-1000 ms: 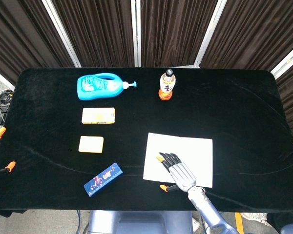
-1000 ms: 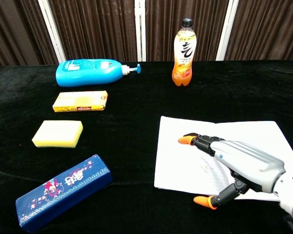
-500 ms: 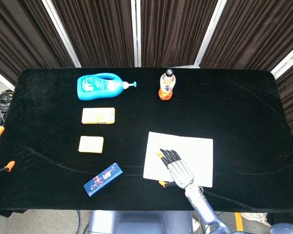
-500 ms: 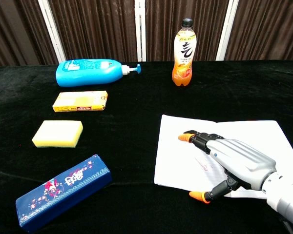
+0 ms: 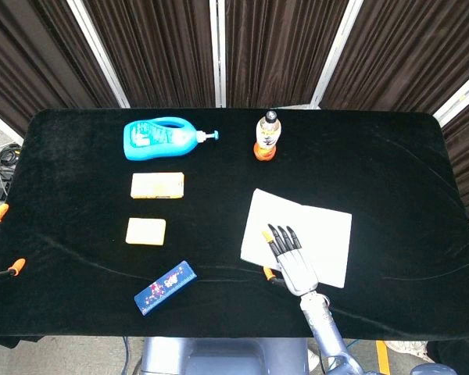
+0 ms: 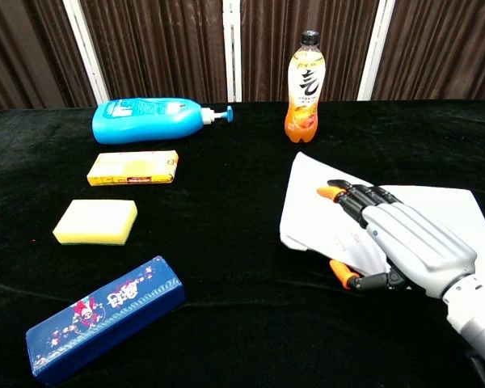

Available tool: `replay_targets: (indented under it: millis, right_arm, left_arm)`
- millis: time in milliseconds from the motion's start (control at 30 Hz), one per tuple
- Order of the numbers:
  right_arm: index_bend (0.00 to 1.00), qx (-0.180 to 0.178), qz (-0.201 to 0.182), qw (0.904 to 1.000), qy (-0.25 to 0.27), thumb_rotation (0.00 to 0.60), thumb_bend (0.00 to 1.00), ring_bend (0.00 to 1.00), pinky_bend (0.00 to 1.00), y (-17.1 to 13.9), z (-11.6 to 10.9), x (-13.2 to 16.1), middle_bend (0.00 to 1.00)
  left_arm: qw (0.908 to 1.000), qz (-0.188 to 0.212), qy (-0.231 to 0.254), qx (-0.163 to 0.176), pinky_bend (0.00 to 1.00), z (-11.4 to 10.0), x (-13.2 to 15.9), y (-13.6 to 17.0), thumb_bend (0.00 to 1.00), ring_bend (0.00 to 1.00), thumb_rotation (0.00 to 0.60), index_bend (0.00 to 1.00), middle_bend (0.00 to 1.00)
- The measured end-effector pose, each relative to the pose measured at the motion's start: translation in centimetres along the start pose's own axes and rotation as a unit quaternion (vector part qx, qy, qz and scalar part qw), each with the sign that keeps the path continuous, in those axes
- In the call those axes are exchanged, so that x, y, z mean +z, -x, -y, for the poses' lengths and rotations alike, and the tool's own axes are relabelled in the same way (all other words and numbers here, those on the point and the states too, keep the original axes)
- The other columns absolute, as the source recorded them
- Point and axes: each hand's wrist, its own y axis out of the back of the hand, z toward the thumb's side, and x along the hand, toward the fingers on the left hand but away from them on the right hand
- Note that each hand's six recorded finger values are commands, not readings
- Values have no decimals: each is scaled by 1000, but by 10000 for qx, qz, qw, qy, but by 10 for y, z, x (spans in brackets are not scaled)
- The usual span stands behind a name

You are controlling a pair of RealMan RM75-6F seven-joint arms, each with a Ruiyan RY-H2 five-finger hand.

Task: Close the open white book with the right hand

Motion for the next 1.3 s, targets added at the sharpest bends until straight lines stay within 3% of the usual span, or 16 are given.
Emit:
replay_targets:
  millis: [200,367,533,733,1133,1300]
  right_arm:
    - [0,-384,271,9989,-35,600,442,0,0,2,-10,-13,0]
    - [0,-869,899,9920,171,600,465,0,0,-2,-25,-32,0]
    - [0,-1318,1589,9783,169,600,464,0,0,-9,-42,-51,0]
    - [0,-1512,2214,9633,102,600,428,0,0,-18,-57,-81,0]
    - [0,-1807,2623,9479,76,600,241,0,0,-47,-94,-125,0]
    - [0,-1896,2639,9457,61,600,229,0,0,-56,-103,-132,0]
  left_arm:
    - [10000,36,6,1,0,1,2,1,220,0,600,0,0]
    - [10000,30,-19,-5,0,2,3,0,220,0,600,0,0]
    - [10000,19,-38,-48,0,3,4,1,220,0,600,0,0]
    - [10000,23,-46,-45,0,3,5,2,220,0,600,0,0]
    - [9999,111,-62,-51,0,4,11,2,220,0,600,0,0]
    - [9998,189,-77,-60,0,4,16,0,220,0,600,0,0]
